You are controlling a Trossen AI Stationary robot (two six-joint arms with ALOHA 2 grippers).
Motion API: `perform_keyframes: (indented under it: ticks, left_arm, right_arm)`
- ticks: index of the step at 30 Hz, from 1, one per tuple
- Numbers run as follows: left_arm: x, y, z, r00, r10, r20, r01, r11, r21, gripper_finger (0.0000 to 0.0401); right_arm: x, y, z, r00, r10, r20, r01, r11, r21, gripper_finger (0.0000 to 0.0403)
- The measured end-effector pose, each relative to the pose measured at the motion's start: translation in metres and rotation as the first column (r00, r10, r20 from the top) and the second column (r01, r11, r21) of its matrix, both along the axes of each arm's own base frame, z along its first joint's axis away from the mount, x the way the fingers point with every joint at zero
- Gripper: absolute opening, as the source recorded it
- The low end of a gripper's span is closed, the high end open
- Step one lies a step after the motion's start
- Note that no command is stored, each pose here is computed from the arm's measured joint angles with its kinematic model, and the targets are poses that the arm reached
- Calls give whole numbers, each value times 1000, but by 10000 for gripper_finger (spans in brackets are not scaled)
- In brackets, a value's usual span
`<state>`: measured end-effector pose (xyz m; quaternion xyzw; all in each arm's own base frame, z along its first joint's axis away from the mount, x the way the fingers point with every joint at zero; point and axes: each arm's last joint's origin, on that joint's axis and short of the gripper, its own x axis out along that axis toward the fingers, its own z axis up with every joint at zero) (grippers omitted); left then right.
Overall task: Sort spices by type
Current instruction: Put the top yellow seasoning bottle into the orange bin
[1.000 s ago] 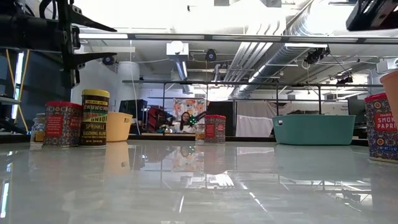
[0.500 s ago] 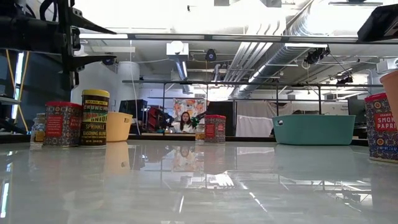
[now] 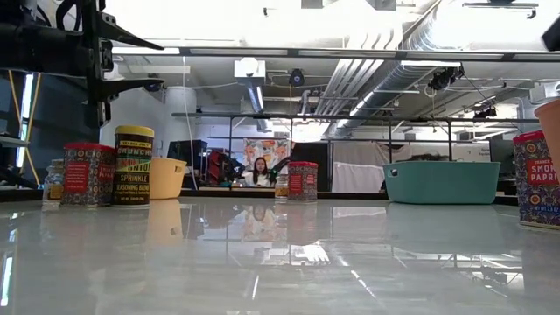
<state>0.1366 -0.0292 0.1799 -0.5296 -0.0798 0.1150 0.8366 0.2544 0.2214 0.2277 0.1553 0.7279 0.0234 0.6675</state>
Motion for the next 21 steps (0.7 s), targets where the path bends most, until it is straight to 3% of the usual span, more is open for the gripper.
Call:
perform_keyframes:
  ticks: [13,21]
  left_arm:
    - [0,0,1,1000,2,7,-2,1000,-5,186]
    - [0,3,10,994,26,102,-22,999,-38,186]
  right_arm:
    - [-5,6,2,1000,6,7,-7,1000,8,0]
    - [-12,-7,34,986,-51,159,50,999,7,0]
